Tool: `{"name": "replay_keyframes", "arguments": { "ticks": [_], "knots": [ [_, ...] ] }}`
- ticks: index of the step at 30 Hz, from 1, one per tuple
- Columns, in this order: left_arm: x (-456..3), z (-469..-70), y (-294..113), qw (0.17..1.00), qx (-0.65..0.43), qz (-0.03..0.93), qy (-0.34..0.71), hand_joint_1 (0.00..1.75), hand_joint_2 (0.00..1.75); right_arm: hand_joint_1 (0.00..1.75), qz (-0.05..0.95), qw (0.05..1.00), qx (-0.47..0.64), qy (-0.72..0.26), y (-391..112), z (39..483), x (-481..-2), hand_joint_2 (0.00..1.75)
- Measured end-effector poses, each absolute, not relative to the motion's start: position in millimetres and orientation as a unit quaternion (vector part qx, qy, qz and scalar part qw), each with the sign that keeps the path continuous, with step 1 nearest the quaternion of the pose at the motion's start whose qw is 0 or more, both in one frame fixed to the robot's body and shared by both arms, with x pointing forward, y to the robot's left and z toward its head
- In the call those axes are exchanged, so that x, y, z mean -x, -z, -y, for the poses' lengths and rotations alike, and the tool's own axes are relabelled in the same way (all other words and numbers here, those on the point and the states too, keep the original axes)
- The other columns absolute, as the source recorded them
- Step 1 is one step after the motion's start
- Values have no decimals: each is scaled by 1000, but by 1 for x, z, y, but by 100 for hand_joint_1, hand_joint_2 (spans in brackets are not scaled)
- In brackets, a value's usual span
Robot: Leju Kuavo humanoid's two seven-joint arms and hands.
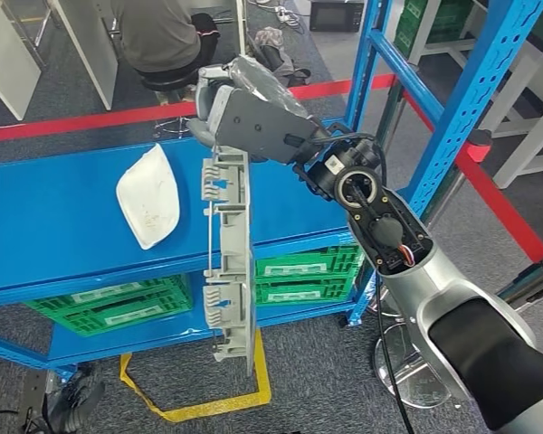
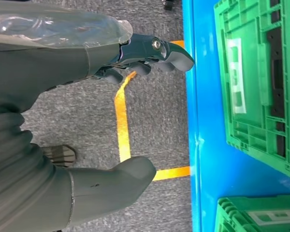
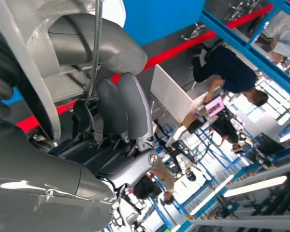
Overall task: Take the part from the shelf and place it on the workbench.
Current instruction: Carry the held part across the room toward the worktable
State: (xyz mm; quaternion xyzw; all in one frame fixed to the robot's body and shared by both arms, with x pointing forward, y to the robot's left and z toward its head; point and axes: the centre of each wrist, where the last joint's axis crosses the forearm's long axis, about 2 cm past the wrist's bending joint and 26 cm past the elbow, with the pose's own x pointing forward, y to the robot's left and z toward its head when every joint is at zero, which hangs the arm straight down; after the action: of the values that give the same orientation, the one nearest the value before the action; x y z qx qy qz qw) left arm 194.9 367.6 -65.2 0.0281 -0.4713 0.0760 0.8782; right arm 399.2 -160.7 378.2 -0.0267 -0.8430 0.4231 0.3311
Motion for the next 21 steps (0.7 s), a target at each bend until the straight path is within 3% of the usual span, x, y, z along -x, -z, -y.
{"name": "replay_keyframes", "arguments": {
  "ticks": [21],
  "knots": [
    [-205, -366, 61, 875, -23, 477, -74, 0, 175, 175, 842, 340, 33, -417, -377, 165, -401, 175]
  ]
}}
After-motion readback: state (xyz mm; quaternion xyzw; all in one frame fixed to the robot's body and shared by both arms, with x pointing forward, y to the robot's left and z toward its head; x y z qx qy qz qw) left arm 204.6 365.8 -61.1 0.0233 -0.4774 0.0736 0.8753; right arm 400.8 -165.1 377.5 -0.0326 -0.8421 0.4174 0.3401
